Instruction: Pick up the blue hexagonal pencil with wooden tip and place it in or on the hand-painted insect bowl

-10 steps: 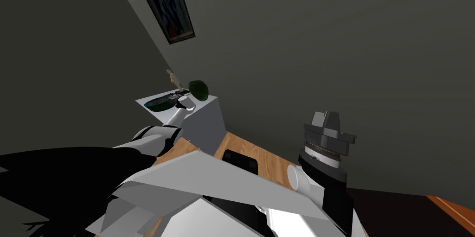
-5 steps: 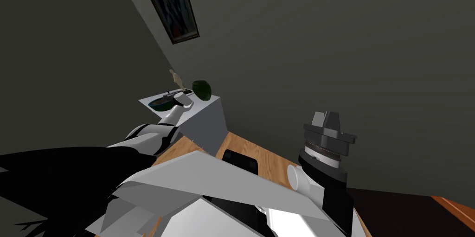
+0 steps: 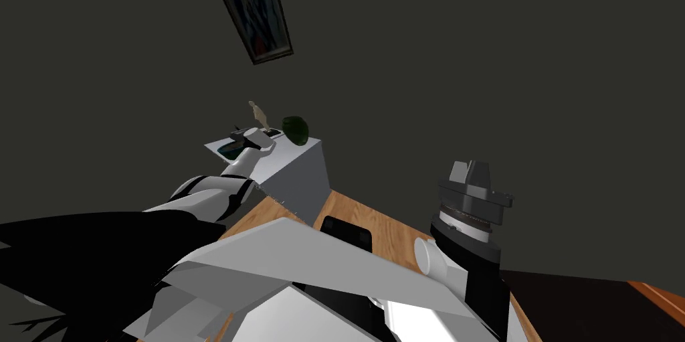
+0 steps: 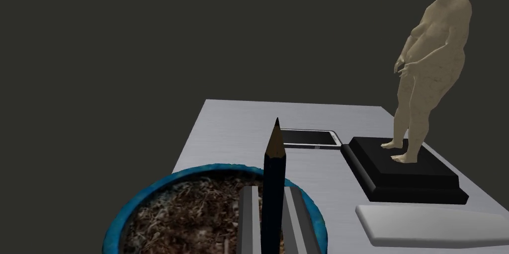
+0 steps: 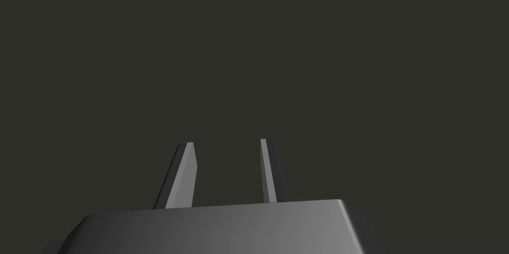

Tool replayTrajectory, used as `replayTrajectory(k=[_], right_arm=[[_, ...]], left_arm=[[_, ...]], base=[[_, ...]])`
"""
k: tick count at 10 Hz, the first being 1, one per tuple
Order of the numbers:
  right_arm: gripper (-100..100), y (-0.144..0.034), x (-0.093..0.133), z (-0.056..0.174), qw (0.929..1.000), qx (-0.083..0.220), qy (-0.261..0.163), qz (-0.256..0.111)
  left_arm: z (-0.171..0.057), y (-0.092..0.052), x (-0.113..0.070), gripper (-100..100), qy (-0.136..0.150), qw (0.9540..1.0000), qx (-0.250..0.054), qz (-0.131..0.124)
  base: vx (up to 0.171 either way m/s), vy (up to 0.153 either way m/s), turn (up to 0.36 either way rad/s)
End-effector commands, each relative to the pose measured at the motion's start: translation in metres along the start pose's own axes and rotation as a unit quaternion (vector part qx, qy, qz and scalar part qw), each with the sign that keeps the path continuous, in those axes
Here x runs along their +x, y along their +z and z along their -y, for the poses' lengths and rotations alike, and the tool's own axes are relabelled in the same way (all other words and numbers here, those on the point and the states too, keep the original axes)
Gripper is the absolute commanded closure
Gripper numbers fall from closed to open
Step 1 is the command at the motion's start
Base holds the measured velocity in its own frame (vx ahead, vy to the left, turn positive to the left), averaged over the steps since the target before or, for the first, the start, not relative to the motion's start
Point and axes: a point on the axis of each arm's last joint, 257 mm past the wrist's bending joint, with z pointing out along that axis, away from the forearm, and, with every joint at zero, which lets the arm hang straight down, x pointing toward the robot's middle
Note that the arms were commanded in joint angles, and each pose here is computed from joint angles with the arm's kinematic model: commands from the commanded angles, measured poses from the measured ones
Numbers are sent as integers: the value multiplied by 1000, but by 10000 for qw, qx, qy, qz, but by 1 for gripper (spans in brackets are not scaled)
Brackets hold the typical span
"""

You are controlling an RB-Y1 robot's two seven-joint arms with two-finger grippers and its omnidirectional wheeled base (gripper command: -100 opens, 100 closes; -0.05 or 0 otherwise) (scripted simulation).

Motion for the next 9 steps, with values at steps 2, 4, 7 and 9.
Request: replayTrajectory(k=[2, 4, 7, 9], right_arm=[[0, 0, 0, 0, 10000, 0, 0, 0], [0, 0, 0, 0, 10000, 0, 0, 0], [0, 0, 0, 0, 10000, 0, 0, 0], [0, 0, 0, 0, 10000, 0, 0, 0]], left_arm=[[4, 4, 17, 100, 38, 10000, 4, 25], [5, 6, 30, 100, 68, 10000, -6, 36], [3, 4, 28, -100, 44, 10000, -14, 26], [3, 4, 28, -100, 44, 10000, -14, 26]], base=[[-22, 64, 2], [-20, 68, 7], [-4, 9, -2], [0, 0, 0]])
